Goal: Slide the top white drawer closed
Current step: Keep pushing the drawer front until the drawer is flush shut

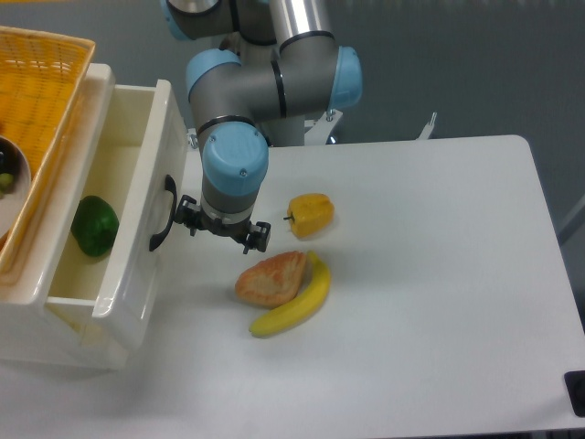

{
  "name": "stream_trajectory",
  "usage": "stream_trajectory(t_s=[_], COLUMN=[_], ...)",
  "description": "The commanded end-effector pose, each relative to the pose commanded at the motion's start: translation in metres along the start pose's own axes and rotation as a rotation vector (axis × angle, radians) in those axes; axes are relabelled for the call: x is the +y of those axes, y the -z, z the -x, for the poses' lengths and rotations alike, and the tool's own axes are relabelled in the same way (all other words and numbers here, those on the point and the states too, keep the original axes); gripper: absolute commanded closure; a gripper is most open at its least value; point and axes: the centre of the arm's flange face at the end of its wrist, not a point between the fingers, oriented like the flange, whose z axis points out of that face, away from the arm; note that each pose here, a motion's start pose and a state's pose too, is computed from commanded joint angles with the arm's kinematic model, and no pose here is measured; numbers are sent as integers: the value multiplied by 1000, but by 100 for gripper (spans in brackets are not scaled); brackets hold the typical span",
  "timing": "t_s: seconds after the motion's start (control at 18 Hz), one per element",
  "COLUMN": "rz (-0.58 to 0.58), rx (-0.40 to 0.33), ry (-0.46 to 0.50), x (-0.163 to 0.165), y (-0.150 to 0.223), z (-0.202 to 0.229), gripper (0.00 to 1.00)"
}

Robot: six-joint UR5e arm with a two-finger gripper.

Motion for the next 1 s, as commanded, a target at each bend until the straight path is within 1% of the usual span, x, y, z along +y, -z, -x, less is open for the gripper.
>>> stream_trajectory(t_s=[0.22,0.61,1.0], rz=[-1,-2,-3], rx=[-3,-6,-8], ry=[7,-10,5], x=[-2,-1,-3], y=[0,2,1], z=[-7,-21,-27], gripper=[0,0,0])
